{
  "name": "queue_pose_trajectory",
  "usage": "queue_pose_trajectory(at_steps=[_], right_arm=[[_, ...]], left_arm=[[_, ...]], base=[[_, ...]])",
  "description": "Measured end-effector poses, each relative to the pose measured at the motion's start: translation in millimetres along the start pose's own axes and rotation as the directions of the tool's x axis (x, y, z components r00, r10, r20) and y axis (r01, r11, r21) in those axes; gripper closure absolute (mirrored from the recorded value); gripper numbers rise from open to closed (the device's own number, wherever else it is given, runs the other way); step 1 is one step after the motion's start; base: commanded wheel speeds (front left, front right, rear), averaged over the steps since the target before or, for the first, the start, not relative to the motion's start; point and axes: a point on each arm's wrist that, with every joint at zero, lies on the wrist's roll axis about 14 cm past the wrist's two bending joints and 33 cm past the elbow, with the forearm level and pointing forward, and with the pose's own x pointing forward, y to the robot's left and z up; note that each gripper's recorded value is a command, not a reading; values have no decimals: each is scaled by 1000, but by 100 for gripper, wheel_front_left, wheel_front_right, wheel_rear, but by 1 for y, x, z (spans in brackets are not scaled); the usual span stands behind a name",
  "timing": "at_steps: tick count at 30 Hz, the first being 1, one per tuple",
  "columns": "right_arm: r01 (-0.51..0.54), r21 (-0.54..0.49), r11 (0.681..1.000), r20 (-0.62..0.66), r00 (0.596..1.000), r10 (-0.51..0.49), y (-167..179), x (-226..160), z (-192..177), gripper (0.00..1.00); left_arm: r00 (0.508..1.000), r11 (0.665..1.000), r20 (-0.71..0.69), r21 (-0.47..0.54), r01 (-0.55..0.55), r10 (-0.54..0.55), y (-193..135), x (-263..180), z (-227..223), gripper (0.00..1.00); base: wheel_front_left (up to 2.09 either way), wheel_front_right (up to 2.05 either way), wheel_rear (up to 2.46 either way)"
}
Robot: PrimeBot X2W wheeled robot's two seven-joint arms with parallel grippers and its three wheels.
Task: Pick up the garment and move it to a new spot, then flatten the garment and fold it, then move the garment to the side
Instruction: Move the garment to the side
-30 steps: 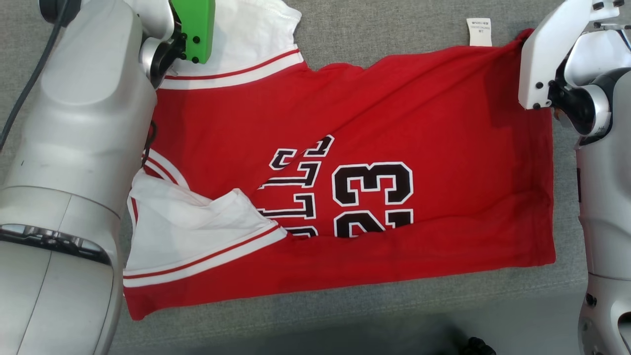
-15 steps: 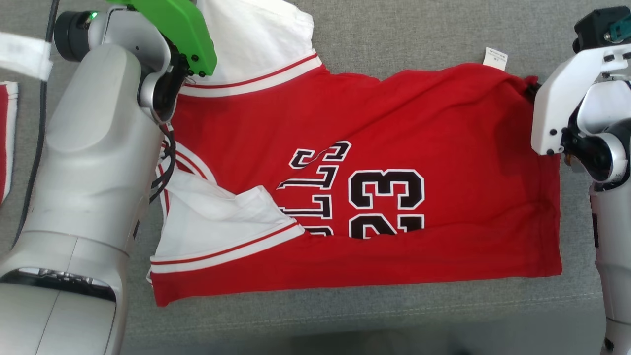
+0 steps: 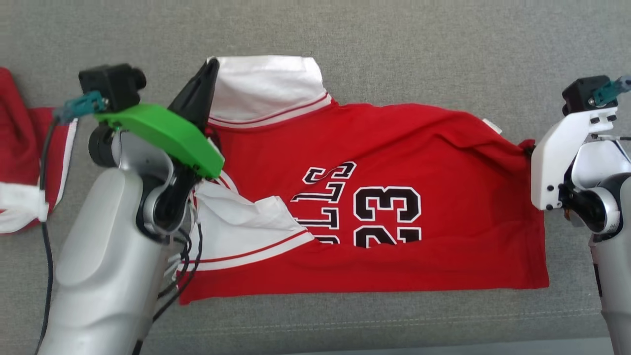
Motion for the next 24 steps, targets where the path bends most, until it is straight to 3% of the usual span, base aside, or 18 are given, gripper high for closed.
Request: queue_pose_trajectory(at_steps=[5,12,24], right_arm=[[12,-43,999,-11,1000,-12,-1,-12,-8,100],[9,-192,981,-35,999,-16,8,-17,-10,100],[-4,-305,952,-98,995,-27,5,-28,-26,100]], left_arm=[[1000,1000,13,-20,-13,13,-9,-44,1,100],[996,995,-51,-54,-80,78,-9,-93,-21,100],[984,981,-121,-129,-144,128,-10,-128,-52,100]], base=[[0,0,0],[0,0,0],[0,0,0]])
